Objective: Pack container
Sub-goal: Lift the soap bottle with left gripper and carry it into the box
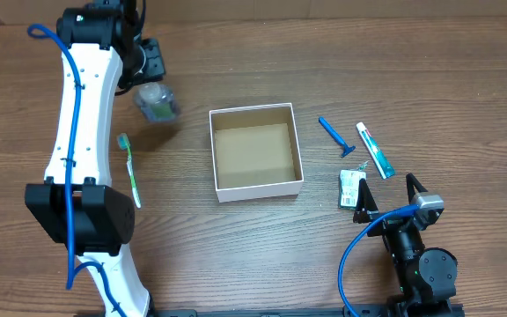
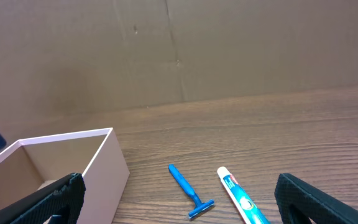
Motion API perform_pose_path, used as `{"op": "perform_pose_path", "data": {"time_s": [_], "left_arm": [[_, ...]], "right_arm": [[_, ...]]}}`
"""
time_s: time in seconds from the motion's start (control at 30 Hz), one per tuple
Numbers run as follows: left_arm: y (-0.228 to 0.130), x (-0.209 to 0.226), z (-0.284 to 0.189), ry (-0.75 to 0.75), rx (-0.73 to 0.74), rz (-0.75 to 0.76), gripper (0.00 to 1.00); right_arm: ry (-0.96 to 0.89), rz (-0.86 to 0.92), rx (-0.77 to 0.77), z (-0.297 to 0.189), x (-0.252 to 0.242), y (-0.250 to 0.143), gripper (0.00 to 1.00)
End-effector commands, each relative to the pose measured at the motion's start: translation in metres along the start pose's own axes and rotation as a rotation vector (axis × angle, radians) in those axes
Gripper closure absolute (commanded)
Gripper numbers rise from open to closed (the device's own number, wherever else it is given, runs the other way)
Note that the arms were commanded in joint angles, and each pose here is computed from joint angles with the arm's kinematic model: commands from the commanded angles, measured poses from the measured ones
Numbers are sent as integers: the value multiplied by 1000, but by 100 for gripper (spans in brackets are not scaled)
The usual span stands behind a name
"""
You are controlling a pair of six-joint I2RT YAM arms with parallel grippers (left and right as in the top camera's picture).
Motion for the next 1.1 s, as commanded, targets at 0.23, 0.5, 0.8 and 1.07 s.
{"op": "perform_pose_path", "data": {"time_s": [0.23, 0.5, 0.8, 1.07], "left_arm": [[-34, -67, -82, -133, -60, 112, 65], [-75, -107, -98, -223, 4, 156, 65], [-99, -127, -98, -229, 28, 147, 65], [-107, -124, -75, -131, 22, 100, 64]], "right_arm": [[-6, -7, -2, 0, -1, -2, 0], [-6, -7, -3, 0, -1, -2, 0], [-6, -7, -2, 0, -1, -2, 0], [-6, -7, -2, 0, -1, -2, 0]]}}
Point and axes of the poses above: each gripper's point midway between its finger pads, its own z axis out along the fingers, its own x axis along the line the jaws close on, y = z × x, the point moved 2 cm from there along -z, back along the fingers, and after that the axes turned 14 degrees about -z, right-handed, at the moved point
